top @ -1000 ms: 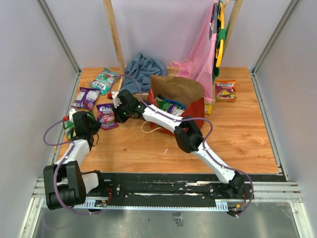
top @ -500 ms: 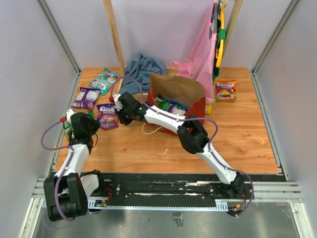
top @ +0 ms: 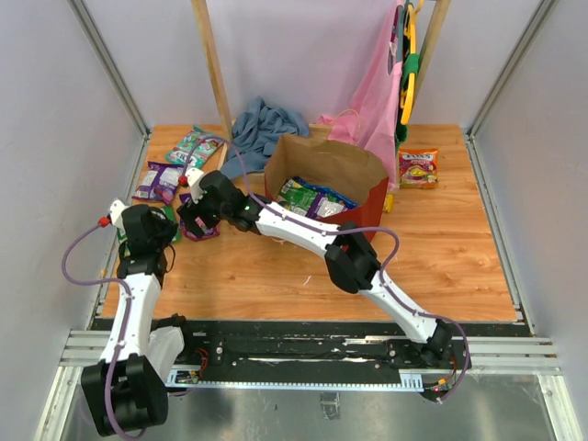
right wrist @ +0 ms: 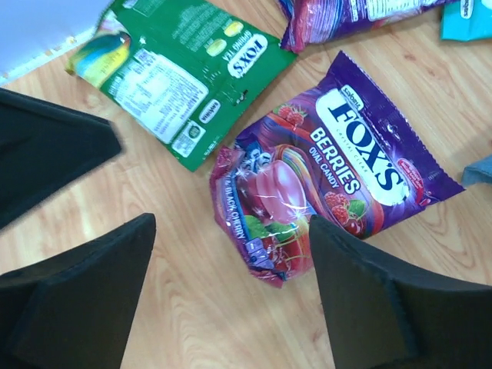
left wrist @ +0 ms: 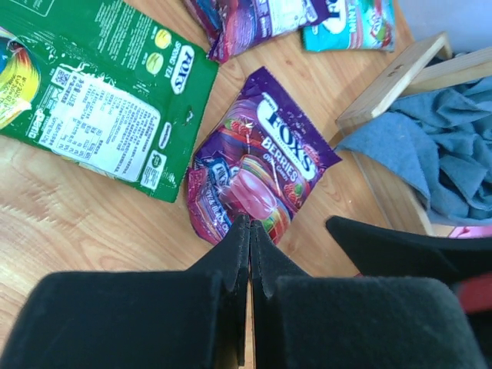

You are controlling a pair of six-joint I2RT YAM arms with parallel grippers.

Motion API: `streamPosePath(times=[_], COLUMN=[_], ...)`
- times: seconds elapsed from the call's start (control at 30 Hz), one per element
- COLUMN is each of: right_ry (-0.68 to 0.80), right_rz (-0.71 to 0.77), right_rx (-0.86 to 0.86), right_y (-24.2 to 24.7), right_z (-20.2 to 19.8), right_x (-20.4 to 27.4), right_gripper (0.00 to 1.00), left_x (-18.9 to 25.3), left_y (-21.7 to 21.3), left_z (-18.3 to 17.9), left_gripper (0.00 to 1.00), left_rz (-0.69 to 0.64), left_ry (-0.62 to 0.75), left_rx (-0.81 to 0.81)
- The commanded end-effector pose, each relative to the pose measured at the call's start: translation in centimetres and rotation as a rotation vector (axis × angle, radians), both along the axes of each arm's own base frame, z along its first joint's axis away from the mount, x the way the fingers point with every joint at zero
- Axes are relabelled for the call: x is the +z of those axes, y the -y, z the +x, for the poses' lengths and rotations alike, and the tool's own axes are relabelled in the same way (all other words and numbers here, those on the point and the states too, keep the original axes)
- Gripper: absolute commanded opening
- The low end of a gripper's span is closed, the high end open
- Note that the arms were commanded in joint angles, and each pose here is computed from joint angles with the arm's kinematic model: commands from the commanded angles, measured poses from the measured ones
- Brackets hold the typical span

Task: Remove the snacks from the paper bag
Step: Adjust the snack at the center of the board.

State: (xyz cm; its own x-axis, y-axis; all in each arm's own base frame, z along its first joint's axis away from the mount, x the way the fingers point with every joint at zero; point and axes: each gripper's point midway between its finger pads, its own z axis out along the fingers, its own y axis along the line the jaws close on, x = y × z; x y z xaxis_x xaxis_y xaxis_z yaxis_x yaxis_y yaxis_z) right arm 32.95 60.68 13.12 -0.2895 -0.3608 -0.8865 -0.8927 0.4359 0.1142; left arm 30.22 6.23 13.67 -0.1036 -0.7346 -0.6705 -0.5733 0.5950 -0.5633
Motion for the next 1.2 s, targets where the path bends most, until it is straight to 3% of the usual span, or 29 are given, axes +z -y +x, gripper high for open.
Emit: streamPosePath(times=[0.0, 0.23, 0.53, 0.77, 0.93, 1.1, 1.17], right_ry=[0.02, -0.092, -0.159, -0.311, -0.313, -0.319, -0.323], right_rz=[-0.03, -0.095, -0.37, -0.457, -0.47, -0.465, -0.465], right_rx=[-0.007, 0.016, -0.024, -0.067, -0.076, -0.064, -0.06], right_y=[-0.6, -0.4, 6.0, 11.3, 12.7, 12.5, 12.4], right_z=[1.1, 1.6, 0.1, -3.3, -4.0, -4.1, -4.2], right_x=[-4.0, -9.7, -14.5, -16.8, -15.5, -14.9, -14.7], right_gripper=[0.84, 0.76, 0.72, 0.67, 0.66, 0.65, 0.65], left_x=[3.3, 4.4, 3.3, -1.3, -5.3, -6.6, -6.8], left_y=[-0.1, 0.3, 0.3, 2.9, 6.2, 9.7, 10.3], left_z=[-0.6, -1.0, -1.2, -0.8, -0.7, 0.1, 0.5], left_gripper=[0.01, 0.01, 0.01, 0.01, 0.01, 0.27, 0.28], left_rz=[0.002, 0.002, 0.017, -0.059, -0.158, -0.213, -0.214], left_ry=[0.072, 0.094, 0.073, 0.001, -0.034, -0.035, -0.038], left_rx=[0.022, 0.004, -0.012, -0.148, -0.305, -0.465, -0.485])
